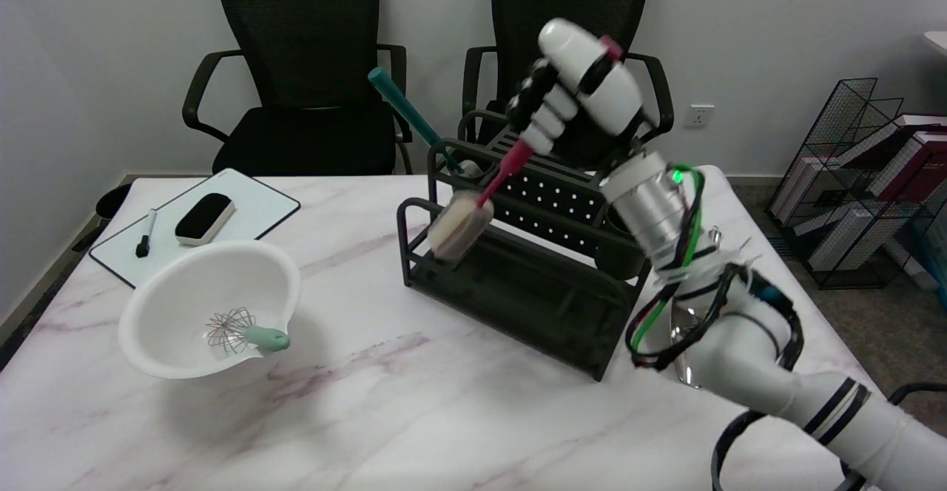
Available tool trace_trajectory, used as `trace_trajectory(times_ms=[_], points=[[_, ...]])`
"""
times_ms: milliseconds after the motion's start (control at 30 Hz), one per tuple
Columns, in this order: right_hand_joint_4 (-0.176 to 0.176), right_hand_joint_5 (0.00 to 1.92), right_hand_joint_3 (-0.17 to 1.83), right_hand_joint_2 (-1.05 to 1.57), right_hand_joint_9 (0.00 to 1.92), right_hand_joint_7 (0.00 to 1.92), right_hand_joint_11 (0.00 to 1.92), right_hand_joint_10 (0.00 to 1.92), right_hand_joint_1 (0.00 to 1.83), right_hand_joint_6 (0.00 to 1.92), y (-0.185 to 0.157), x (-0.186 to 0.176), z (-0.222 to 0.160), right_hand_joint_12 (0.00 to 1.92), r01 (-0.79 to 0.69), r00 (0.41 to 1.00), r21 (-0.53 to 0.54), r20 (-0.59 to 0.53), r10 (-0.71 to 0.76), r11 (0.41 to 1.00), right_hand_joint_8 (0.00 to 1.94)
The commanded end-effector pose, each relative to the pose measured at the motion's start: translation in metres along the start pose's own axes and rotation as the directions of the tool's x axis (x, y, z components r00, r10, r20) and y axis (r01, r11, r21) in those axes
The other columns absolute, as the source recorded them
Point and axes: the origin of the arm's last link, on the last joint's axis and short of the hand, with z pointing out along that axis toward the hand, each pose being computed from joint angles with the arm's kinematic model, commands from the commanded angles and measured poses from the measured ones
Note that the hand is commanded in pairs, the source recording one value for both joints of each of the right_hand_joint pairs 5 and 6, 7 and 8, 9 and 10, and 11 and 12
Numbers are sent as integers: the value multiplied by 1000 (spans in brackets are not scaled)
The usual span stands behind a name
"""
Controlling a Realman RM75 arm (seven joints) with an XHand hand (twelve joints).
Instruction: Place the pink sponge bottle brush into the kitchen storage rack.
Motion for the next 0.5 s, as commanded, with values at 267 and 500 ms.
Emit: trace_trajectory(times_ms=[267,500], points=[[0,1920,1052,1571,1920,1920,1920,1920,867,1920,-231,36,22,1920,331,935,258,-216,-280,908,1920],[0,1920,1035,1571,1920,1920,1920,1920,872,1920,-232,44,11,1920,360,919,201,-246,-309,911,1920]])
